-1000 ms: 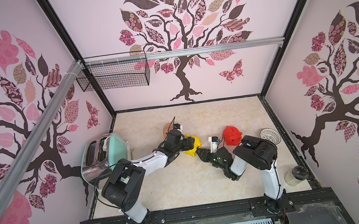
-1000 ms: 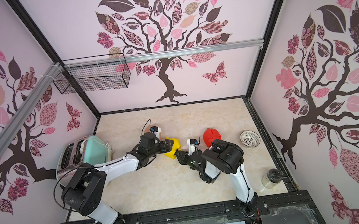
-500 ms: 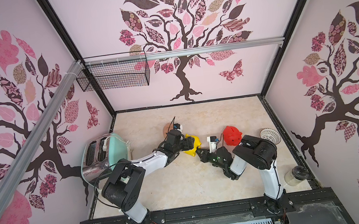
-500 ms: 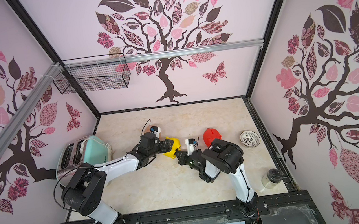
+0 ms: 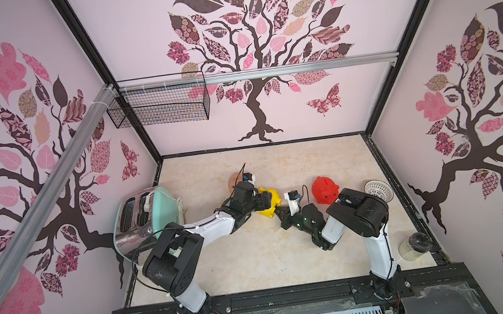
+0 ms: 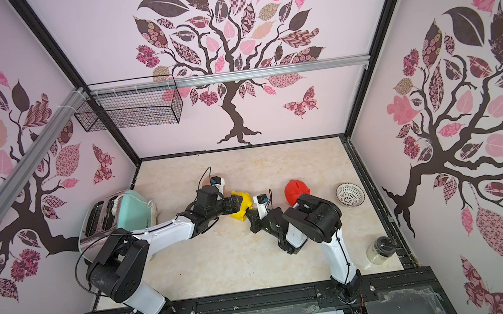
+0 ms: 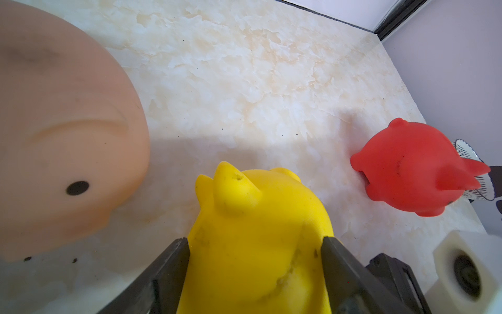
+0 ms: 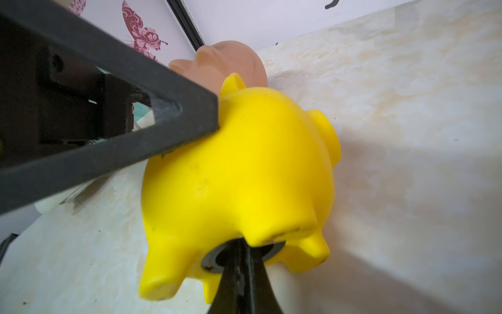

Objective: Open piggy banks
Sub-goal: Open the lid on the piggy bank.

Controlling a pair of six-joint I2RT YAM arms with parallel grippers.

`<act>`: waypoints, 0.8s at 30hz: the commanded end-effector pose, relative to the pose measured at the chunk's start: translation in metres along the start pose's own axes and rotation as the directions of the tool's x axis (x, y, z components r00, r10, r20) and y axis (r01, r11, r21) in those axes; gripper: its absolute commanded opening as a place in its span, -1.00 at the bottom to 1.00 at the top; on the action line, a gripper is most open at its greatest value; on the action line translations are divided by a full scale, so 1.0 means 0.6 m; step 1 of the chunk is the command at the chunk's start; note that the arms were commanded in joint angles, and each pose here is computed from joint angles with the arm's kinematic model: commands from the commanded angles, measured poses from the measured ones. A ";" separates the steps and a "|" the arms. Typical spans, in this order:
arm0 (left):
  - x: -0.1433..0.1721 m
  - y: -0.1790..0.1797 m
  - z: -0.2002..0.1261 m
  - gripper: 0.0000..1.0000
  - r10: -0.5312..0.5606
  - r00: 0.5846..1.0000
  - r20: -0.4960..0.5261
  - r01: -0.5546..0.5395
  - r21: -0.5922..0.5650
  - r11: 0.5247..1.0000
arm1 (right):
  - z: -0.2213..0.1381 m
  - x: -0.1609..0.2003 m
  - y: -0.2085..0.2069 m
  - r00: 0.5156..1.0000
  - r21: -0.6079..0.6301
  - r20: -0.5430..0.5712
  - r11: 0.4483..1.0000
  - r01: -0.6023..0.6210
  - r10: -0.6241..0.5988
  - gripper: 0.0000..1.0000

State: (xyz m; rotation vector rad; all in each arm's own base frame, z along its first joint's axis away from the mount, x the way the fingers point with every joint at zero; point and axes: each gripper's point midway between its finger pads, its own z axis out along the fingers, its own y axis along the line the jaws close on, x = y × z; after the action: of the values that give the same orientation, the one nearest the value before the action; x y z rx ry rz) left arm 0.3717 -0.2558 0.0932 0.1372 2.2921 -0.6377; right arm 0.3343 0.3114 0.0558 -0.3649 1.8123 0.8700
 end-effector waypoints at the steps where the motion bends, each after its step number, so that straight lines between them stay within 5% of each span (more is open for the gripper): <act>1: 0.235 0.086 -0.017 0.60 -0.043 0.886 -0.462 -0.035 -0.160 0.986 | 0.011 0.011 0.003 0.980 0.005 -0.052 0.982 0.191 -0.190 -1.00; 9: 0.238 0.094 -0.016 0.61 -0.057 0.882 -0.467 -0.035 -0.187 0.982 | 0.005 0.029 0.007 0.889 0.086 -0.122 0.887 0.453 -0.442 -1.00; 24: 0.224 0.130 -0.016 0.61 -0.104 0.887 -0.449 -0.019 -0.260 0.965 | -0.046 0.010 0.010 0.933 0.084 -0.024 0.929 0.360 -0.360 -1.00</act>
State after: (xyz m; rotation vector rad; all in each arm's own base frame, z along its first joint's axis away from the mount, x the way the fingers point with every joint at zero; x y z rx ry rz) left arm 0.3781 -0.2533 0.0914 0.1033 2.3135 -0.6529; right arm 0.3100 0.2981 0.0385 -0.6722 1.7596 0.4714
